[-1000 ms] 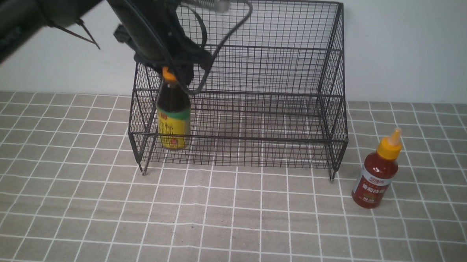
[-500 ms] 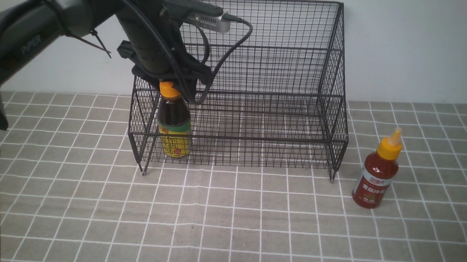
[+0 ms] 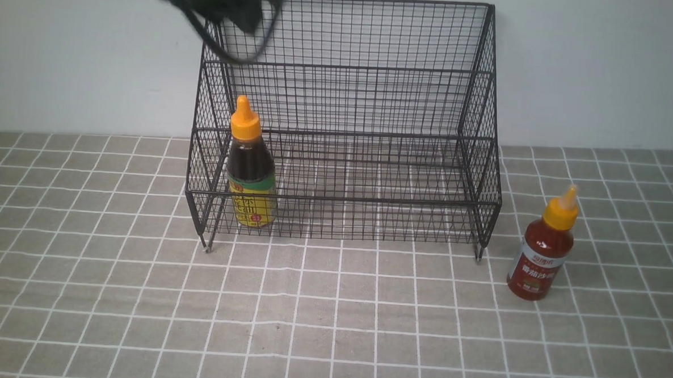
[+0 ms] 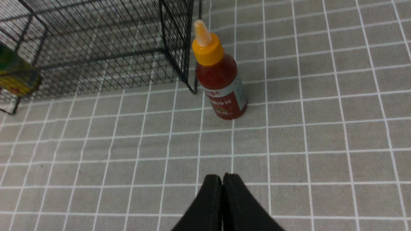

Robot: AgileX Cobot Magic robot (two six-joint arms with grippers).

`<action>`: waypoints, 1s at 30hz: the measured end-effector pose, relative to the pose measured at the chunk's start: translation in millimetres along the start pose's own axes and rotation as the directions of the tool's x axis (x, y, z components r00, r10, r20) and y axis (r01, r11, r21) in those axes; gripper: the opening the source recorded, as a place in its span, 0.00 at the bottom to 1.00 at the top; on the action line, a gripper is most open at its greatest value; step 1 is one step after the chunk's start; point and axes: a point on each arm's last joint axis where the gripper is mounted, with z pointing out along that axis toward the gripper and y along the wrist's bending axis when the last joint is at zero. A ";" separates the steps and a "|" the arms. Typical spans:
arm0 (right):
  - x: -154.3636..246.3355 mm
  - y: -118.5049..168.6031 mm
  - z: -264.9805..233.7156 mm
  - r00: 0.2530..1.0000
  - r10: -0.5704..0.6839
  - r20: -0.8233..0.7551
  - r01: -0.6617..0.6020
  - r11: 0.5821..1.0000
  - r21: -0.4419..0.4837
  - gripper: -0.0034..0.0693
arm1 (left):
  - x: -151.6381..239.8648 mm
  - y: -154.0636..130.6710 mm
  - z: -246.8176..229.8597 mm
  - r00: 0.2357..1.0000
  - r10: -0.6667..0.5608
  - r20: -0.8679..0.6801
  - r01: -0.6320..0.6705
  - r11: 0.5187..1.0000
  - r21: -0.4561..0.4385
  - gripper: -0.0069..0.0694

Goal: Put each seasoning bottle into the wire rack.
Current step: Use the right arm to grab the condiment bottle closest to it

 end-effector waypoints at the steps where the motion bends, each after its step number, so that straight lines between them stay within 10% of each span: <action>1: -20.2 2.9 1.8 0.999 -0.017 -0.035 0.017 1.000 0.007 0.06 | -0.2 -0.8 -24.3 0.999 -0.001 0.046 0.001 1.000 0.003 0.17; 12: -89.0 14.7 72.4 0.949 -0.226 -0.220 0.217 0.974 -0.062 0.48 | 51.7 -10.1 -127.6 0.989 -0.013 0.146 0.005 0.999 0.053 0.08; 18: -94.0 32.8 140.6 0.914 -0.336 -0.227 0.327 0.942 -0.077 0.82 | 141.5 -15.6 -141.7 0.999 -0.018 0.028 0.016 0.998 0.059 0.08; 30: -75.9 20.5 246.3 0.890 -0.301 -0.341 0.303 0.952 -0.051 0.79 | 275.1 -22.8 -151.0 0.996 -0.083 0.033 0.082 0.995 0.051 0.08</action>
